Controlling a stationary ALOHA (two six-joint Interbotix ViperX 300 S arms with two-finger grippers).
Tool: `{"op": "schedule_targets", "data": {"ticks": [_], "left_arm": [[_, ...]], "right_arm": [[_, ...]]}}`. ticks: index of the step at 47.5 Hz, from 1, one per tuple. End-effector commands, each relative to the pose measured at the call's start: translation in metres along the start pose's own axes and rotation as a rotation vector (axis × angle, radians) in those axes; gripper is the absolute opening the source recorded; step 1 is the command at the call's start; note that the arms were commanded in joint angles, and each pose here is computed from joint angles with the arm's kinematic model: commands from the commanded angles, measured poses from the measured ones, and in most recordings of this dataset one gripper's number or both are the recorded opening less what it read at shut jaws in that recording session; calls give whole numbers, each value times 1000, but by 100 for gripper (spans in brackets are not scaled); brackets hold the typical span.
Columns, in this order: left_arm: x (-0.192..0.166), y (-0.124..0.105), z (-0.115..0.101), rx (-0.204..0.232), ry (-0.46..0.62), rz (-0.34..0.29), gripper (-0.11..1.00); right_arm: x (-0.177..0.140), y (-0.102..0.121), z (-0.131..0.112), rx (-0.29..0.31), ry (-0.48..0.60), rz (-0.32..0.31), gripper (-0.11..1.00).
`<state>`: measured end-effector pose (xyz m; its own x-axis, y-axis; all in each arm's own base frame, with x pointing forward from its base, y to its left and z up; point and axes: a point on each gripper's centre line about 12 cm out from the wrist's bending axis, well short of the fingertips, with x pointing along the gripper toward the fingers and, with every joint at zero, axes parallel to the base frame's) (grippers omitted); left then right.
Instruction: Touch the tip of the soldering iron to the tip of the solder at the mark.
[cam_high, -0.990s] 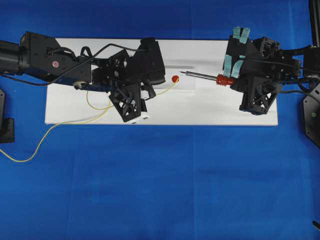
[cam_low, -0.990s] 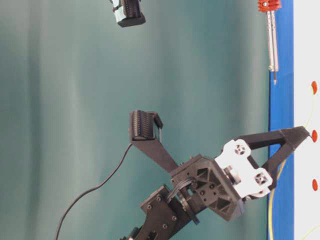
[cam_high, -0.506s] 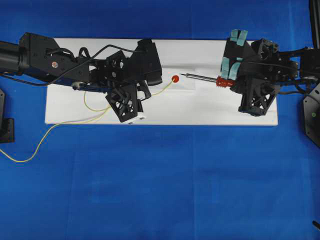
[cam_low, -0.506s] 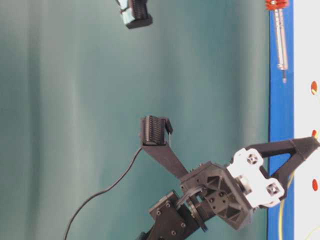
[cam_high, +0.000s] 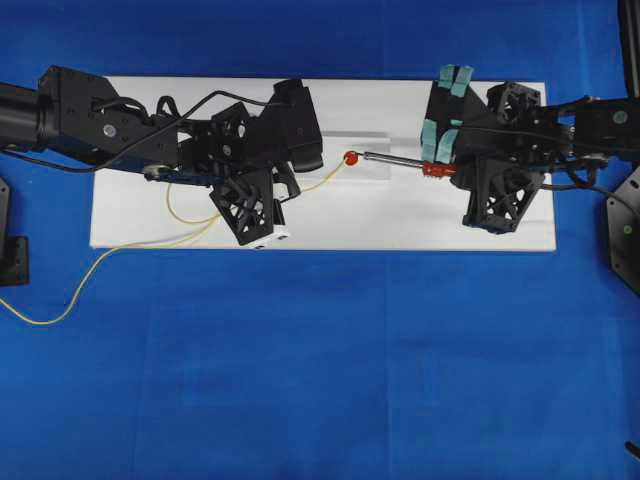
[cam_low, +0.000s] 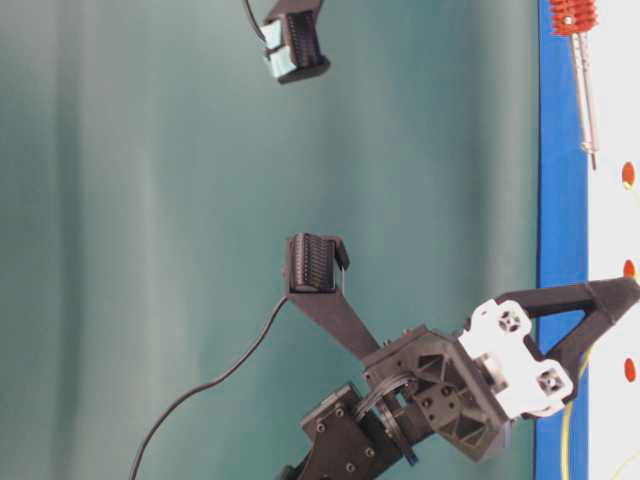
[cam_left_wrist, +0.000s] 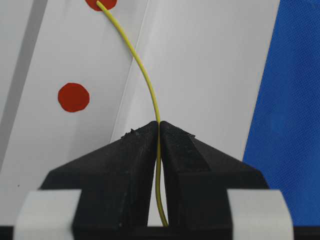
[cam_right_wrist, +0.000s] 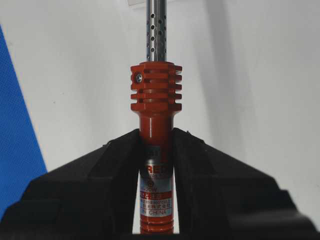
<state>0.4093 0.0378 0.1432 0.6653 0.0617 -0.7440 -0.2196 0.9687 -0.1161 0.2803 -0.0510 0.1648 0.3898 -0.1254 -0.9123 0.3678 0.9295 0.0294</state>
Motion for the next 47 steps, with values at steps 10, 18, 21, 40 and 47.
{"op": "schedule_targets", "data": {"ticks": [10, 18, 21, 40, 47], "left_arm": [[-5, -2, 10, 5, -30, -5, 2], [-5, -2, 11, 3, -30, -5, 2], [-5, -2, 11, 6, -32, -6, 2], [-4, -5, 13, 9, -16, -8, 2], [-4, -6, 14, 9, -11, -7, 2]], "right_arm": [[8, 3, 7, -1, 11, -1, 6], [11, 3, 8, -1, 18, -3, 6], [11, 3, 9, -1, 17, -2, 6], [11, 3, 9, -1, 18, -3, 6], [11, 3, 8, -1, 20, -3, 6]]}}
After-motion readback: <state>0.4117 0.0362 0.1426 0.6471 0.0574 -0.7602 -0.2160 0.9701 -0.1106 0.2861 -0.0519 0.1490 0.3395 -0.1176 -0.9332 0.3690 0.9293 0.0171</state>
